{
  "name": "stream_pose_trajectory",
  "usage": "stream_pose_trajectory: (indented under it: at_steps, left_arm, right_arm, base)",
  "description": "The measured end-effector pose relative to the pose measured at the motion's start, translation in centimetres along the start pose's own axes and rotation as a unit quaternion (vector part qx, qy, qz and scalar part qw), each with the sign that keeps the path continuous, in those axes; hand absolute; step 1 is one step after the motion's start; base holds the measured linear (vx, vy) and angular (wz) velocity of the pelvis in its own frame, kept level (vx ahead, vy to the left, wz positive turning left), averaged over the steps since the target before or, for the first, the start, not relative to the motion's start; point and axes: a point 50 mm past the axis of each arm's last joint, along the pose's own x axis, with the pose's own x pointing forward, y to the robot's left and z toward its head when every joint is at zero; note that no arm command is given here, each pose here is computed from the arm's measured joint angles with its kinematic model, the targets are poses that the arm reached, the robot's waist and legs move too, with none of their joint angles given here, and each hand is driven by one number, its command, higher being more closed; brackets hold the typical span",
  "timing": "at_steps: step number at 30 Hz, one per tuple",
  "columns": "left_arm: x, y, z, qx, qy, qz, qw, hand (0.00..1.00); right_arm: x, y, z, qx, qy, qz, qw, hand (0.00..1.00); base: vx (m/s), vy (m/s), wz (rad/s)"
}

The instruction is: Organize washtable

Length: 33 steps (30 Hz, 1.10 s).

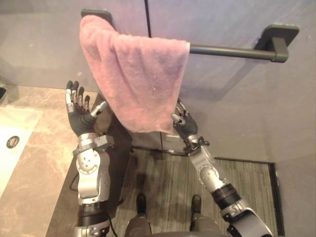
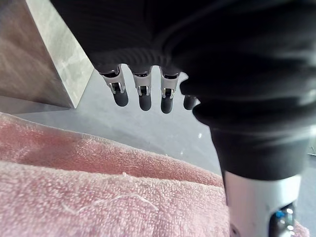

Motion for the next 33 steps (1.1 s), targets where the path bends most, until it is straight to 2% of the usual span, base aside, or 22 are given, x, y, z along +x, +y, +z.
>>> stream_pose_trajectory:
  at_steps: [12,16,25,26,33]
  left_arm:
    - [0.1,0.0,0.1,-0.006,0.0,-0.002,1.0,0.0]
    - [0.2,0.1,0.5,-0.007,-0.013,-0.004,1.0,0.0]
    - [0.2,0.1,1.0,-0.008,-0.023,-0.005,1.0,0.0]
    - [0.2,0.1,1.0,-0.008,-0.023,-0.006,1.0,0.0]
    - [0.2,0.1,1.0,-0.008,-0.025,-0.01,1.0,0.0]
  right_arm:
    - [2.3,1.6,1.5,-0.121,-0.004,0.039,0.992,0.0]
    - [3.0,1.4,2.9,-0.189,-0.008,0.031,0.982,0.0]
    - [3.4,0.8,4.4,-0.244,-0.02,0.023,0.969,0.0]
    - [3.4,0.7,4.5,-0.245,-0.021,0.022,0.969,1.0]
    - [3.7,-0.3,5.4,-0.26,-0.025,-0.004,0.965,1.0]
  base:
    - [-0.01,0.009,0.04]
    - [-0.03,0.019,0.04]
    - [-0.02,0.008,0.01]
    - [0.0,0.0,0.0]
    - [0.0,0.003,0.0]
